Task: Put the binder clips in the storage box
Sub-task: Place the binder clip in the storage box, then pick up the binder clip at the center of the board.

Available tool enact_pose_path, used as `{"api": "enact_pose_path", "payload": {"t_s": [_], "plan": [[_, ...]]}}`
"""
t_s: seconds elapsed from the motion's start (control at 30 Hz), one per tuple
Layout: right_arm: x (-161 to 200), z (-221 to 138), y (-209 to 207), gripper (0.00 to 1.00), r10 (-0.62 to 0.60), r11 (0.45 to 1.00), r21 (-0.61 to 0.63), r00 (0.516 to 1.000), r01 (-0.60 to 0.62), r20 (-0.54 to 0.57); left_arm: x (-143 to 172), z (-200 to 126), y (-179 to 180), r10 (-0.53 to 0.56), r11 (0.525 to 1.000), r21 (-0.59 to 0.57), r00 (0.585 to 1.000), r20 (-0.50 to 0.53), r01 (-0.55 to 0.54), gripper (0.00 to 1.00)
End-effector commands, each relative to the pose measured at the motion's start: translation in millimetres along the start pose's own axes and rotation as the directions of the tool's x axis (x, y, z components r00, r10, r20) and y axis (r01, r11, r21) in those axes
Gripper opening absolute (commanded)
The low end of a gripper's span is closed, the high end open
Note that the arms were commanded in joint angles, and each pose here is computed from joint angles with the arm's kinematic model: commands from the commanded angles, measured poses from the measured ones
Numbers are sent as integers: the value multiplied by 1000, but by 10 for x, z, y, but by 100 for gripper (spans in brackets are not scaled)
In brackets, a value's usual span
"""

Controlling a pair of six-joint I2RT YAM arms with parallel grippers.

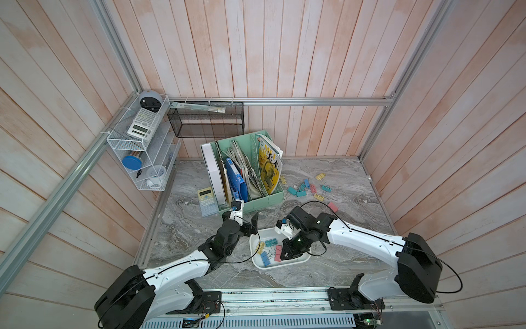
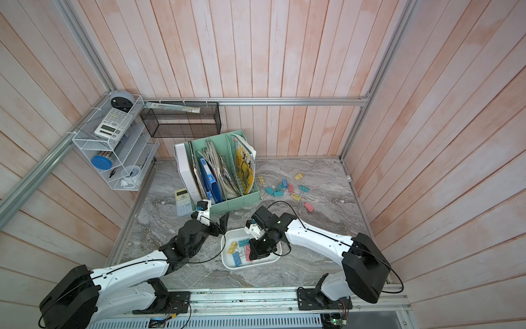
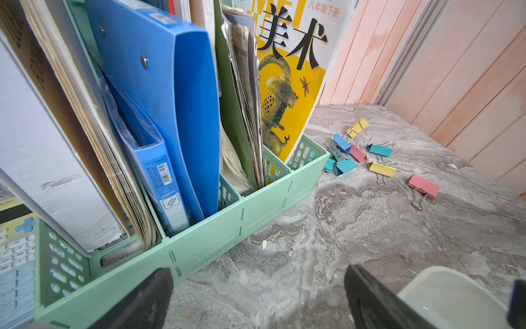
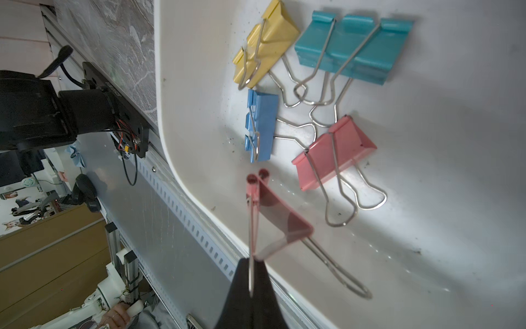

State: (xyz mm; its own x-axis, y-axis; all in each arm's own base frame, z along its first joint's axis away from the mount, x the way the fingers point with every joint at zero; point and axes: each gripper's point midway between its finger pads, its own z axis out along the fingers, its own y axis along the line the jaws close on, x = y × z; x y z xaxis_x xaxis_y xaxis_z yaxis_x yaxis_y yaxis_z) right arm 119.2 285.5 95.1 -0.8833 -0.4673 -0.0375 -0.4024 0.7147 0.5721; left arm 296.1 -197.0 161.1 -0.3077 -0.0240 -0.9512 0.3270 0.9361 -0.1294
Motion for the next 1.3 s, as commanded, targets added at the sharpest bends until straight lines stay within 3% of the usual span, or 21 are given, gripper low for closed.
{"api": "enact_pose_path", "payload": {"t_s": [0.0,0.23,0.4,0.53,0.67,0.77,0.83,0.9,0.97,1.03,1.1,1.13,1.2,1.27], "plan": [[-76,48,7,0,-32,999,25,999,33,-9,-38,-9,-24,9,1000,8,1000,18,-10,100],[-146,168,-53,5,-23,998,57,998,26,-56,-32,-4,-24,8,1000,7,1000,16,-9,100],[-237,229,-27,16,-30,998,48,998,32,-49,-37,-3,-25,12,1000,6,1000,15,-12,100],[-310,136,-8,19,-62,995,78,998,63,-27,-46,-17,-14,12,1000,3,1000,20,-12,100],[-496,-91,44,21,-92,993,87,992,85,83,-50,-20,-17,10,1000,5,1000,20,-10,100],[-752,-422,-5,24,-86,994,91,970,67,229,-58,-20,-22,5,1000,9,1000,22,-6,100],[-973,-773,-178,25,-61,991,133,927,12,370,-55,-18,-26,5,1000,11,1000,21,-5,100],[-1144,-1138,-487,28,-20,976,194,855,-95,519,-26,-4,-24,16,1000,7,1000,12,-16,100],[-1248,-1534,-930,31,60,926,230,721,-298,690,-28,6,-23,20,1000,3,1000,11,-20,100],[-1230,-1869,-1447,32,205,839,102,485,-534,850,-14,18,-30,24,1000,5,1000,5,-24,100],[-1197,-2048,-1813,32,376,763,-170,214,-624,902,-9,29,-41,27,1000,7,1000,1,-27,100],[-1180,-2106,-1942,32,434,731,-285,101,-621,895,-3,35,-44,28,1000,7,1000,-3,-28,100],[-1112,-2142,-2152,34,503,644,-401,-34,-652,863,3,41,-56,27,1000,13,1000,-6,-27,100],[-1054,-2120,-2312,37,536,542,-430,-97,-721,839,20,59,-63,32,999,15,999,-15,-32,100]]}}
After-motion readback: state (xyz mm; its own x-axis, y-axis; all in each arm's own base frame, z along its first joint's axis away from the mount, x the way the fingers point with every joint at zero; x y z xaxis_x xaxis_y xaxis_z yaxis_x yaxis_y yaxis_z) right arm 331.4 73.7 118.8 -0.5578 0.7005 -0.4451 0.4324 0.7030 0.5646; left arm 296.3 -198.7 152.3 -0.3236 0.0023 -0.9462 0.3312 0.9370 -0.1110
